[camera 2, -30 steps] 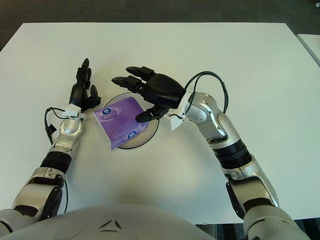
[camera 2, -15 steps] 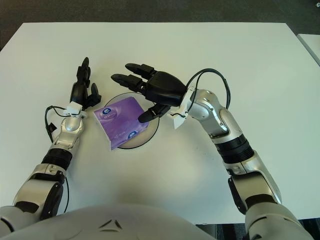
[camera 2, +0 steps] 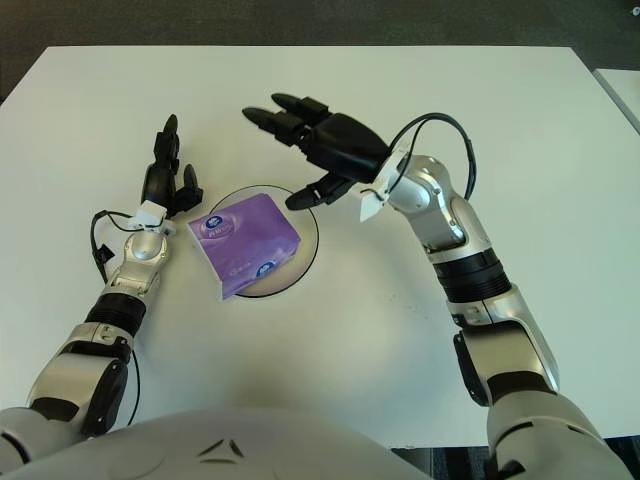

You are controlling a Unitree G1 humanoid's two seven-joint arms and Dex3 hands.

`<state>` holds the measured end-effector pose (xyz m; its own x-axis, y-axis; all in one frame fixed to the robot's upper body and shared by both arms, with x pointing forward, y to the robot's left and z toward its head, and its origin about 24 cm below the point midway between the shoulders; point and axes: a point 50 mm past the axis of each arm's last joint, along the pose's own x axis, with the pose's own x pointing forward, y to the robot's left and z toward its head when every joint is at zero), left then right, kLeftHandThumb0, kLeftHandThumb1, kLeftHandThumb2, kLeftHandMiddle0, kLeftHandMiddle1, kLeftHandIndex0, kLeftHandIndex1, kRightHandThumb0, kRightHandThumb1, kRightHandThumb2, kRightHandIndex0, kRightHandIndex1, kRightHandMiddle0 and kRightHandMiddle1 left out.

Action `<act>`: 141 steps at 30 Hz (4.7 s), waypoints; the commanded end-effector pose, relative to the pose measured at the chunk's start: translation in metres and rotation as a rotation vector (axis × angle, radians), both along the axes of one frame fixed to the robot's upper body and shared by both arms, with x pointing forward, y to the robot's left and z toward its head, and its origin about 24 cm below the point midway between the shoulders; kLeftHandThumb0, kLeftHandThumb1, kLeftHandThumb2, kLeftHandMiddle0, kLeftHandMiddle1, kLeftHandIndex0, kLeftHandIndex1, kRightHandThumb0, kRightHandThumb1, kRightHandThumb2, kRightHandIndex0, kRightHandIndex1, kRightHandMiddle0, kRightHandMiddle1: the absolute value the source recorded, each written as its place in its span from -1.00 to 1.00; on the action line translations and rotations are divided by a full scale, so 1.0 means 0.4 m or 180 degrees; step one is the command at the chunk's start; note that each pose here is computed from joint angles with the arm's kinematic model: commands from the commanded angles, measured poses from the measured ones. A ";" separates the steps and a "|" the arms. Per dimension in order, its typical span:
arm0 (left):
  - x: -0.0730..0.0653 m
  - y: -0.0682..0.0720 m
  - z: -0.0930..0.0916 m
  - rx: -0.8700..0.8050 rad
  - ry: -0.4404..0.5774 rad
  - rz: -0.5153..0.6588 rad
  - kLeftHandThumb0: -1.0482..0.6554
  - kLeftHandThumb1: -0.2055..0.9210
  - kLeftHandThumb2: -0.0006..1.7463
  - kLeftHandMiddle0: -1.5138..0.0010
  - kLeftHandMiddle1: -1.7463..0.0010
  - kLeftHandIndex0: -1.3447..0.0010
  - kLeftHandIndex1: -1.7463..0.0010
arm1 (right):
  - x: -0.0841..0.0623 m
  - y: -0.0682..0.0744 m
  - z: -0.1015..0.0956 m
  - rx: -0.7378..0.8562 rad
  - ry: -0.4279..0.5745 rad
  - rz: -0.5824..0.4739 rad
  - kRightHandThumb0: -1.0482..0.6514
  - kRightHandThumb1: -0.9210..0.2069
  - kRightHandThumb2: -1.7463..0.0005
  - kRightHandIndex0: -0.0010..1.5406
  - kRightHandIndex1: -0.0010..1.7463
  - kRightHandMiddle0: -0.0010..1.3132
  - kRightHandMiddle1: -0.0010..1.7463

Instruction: Put the tissue paper into the plate.

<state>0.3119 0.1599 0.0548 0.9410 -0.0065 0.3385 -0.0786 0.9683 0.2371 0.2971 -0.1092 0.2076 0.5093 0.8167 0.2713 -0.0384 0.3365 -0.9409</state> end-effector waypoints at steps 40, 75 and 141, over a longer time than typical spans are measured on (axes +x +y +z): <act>-0.160 0.004 -0.215 -0.0138 0.1115 0.0093 -0.79 1.00 0.03 0.87 0.99 1.00 0.67 | 0.046 -0.075 -0.217 0.3450 0.1036 -0.1235 -0.73 -1.00 -0.10 -0.87 -0.96 -1.00 -0.60; -0.165 0.010 -0.214 -0.0064 0.1117 0.0086 -0.81 1.00 0.06 0.89 1.00 1.00 0.69 | -0.050 -0.047 -0.316 0.3769 0.1402 -0.1478 -0.52 -1.00 0.09 -0.75 -0.93 -1.00 -0.50; -0.182 0.005 -0.196 -0.0122 0.0996 0.0116 -0.80 1.00 0.05 0.85 0.99 1.00 0.62 | -0.084 -0.072 -0.420 0.3763 0.1792 -0.2085 -0.42 -1.00 0.08 -0.61 -0.88 -1.00 -0.32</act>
<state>0.2954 0.1631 0.0606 0.9290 -0.0036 0.3700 -0.0847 0.9713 0.2222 0.2759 -0.1312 0.0648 0.9288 -0.1205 0.3504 0.1352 0.9907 -0.0175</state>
